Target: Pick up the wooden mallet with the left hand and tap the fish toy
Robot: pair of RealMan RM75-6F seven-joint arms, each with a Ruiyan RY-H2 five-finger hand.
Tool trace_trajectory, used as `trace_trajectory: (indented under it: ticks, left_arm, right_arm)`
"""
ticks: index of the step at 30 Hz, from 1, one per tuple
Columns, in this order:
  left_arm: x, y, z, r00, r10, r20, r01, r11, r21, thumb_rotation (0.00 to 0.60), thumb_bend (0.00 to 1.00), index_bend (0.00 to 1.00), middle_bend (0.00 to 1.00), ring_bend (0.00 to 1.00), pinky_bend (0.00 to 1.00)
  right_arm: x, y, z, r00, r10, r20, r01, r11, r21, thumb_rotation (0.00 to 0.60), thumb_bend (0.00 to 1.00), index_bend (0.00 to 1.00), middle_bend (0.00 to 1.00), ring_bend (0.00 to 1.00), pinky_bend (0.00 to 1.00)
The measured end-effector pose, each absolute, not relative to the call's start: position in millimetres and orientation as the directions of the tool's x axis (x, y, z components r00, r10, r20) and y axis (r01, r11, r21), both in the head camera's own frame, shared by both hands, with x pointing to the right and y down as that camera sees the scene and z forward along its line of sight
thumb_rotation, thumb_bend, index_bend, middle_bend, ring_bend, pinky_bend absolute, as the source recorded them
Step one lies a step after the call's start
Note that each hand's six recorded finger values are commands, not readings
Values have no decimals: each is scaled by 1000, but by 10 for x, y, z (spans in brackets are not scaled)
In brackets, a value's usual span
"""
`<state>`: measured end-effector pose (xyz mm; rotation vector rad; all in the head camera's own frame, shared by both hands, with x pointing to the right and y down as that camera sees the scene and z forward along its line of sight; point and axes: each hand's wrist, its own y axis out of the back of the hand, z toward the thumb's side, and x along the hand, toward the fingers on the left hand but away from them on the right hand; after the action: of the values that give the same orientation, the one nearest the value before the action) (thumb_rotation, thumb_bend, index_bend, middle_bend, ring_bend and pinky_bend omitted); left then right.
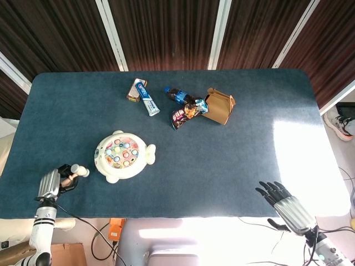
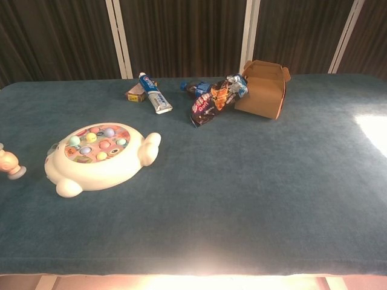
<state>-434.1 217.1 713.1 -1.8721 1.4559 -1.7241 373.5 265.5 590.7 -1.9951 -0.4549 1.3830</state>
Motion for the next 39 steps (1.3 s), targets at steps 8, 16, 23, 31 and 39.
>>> trace_trajectory:
  ticks: [8, 16, 23, 31, 39]
  left_arm:
    - [-4348, 2055, 6948, -121, -823, 555, -640, -363, -678, 600, 760, 753, 623, 556, 530]
    - [-4223, 1858, 6751, -72, -862, 502, -681, -325, -656, 600, 750, 753, 626, 565, 602]
    - [-3959, 1689, 6650, -24, -880, 475, -628, -356, -692, 600, 743, 755, 628, 579, 621]
    - [-3666, 1507, 6598, 30, -905, 425, -603, -355, -714, 600, 734, 764, 631, 602, 645]
    - [-3444, 1434, 6731, 86, -883, 462, -516, -436, -737, 600, 717, 764, 632, 628, 673]
  right_arm:
    - [3727, 2666, 5924, 378, 607, -699, -89, -727, -681, 600, 238, 0, 0, 0, 0]
    - [3699, 2671, 5944, 380, 601, -704, -95, -731, -675, 600, 239, 0, 0, 0, 0]
    - [3722, 2661, 5942, 372, 601, -707, -93, -734, -673, 600, 239, 0, 0, 0, 0]
    - [3749, 2655, 5930, 366, 602, -709, -89, -736, -671, 600, 238, 0, 0, 0, 0]
    - [3749, 2660, 5953, 361, 598, -716, -93, -741, -665, 600, 239, 0, 0, 0, 0]
